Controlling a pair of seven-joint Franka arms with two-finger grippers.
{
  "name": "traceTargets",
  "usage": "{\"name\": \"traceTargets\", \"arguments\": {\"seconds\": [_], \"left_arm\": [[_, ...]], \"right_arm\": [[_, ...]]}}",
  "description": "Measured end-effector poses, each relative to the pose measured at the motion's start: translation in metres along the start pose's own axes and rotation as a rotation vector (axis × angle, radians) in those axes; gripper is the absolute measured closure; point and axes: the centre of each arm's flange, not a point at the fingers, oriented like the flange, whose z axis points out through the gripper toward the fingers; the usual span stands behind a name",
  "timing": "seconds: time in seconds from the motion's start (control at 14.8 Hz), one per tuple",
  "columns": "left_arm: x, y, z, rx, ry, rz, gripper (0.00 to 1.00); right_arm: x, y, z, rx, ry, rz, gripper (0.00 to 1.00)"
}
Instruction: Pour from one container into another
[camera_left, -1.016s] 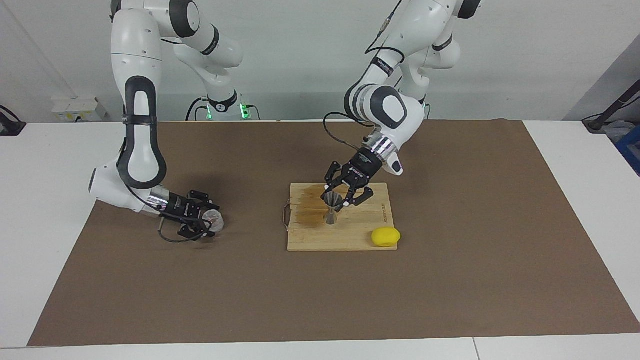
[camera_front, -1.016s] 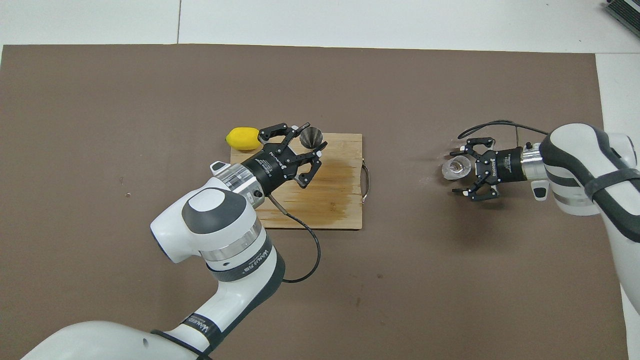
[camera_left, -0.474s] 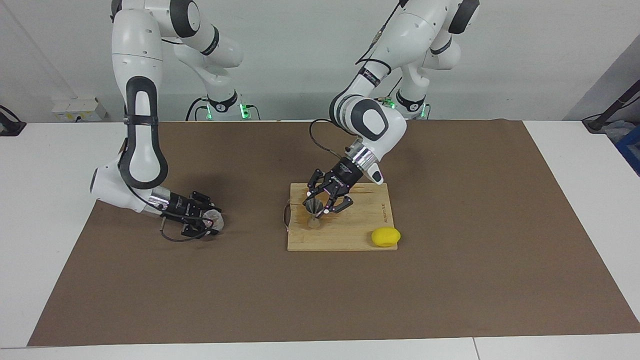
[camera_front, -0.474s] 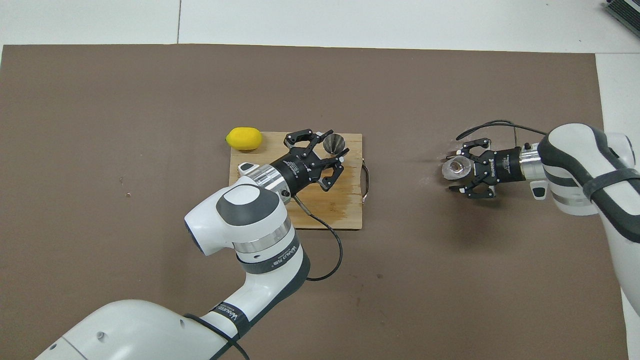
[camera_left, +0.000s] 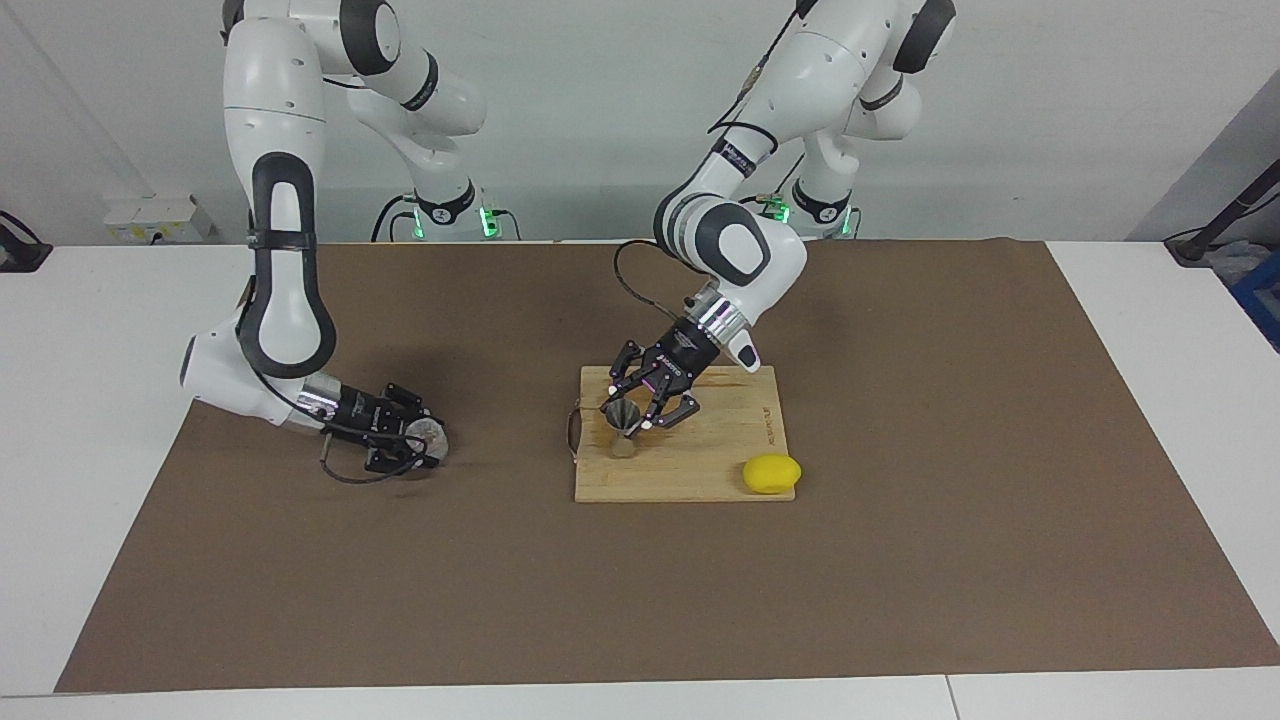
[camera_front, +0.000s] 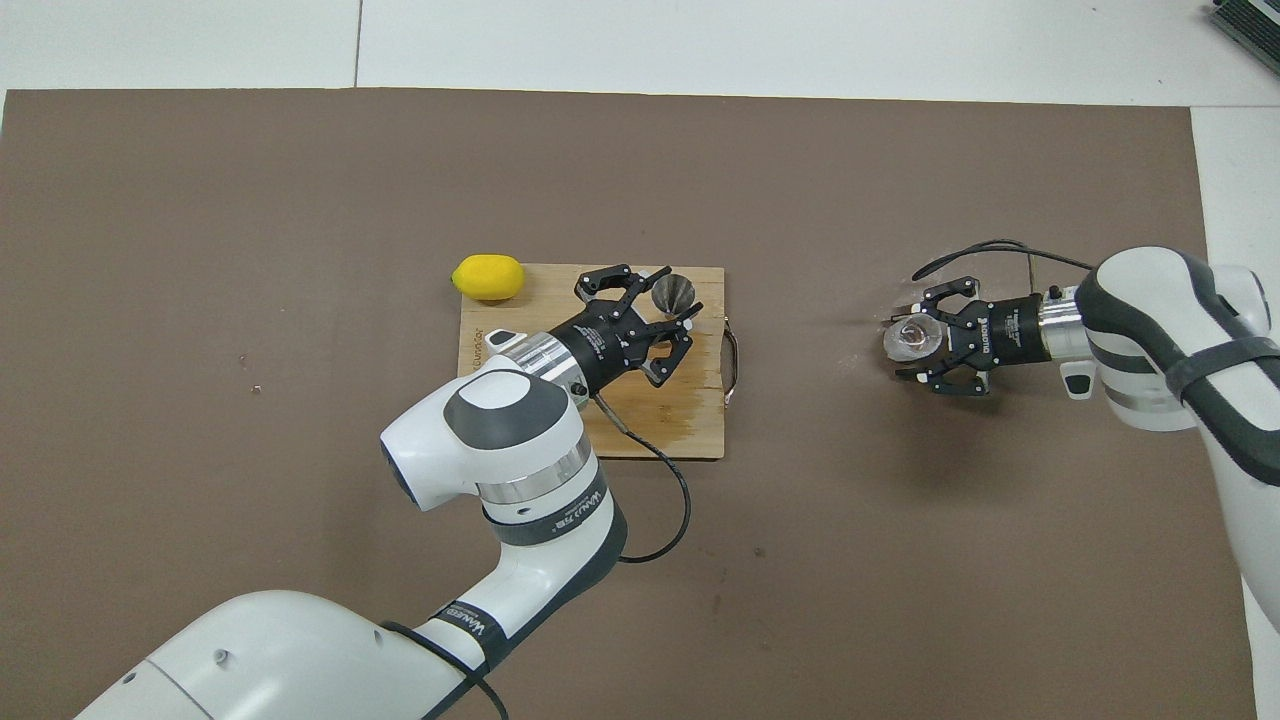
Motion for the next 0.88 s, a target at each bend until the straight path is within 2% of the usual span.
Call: {"name": "traceTargets", "arguments": {"seconds": [0.14, 0.47, 0.54, 0.88], "left_arm": [[0.003, -0.001, 0.002, 0.001, 0.005, -0.007, 0.49], [0.006, -0.002, 0.003, -0.001, 0.01, -0.017, 0.49], [0.006, -0.002, 0.003, -0.002, 0.011, -0.019, 0.49], [0.006, -0.002, 0.003, -0.004, 0.012, -0.021, 0.47]], "right_arm": [[-0.001, 0.0, -0.001, 0.001, 0.0, -0.001, 0.42], [-0.003, -0.002, 0.0, 0.001, 0.002, -0.007, 0.44], [-0.005, -0.002, 0.001, 0.0, 0.002, -0.011, 0.49], [-0.015, -0.006, 0.004, -0.001, 0.007, -0.029, 0.49]]}}
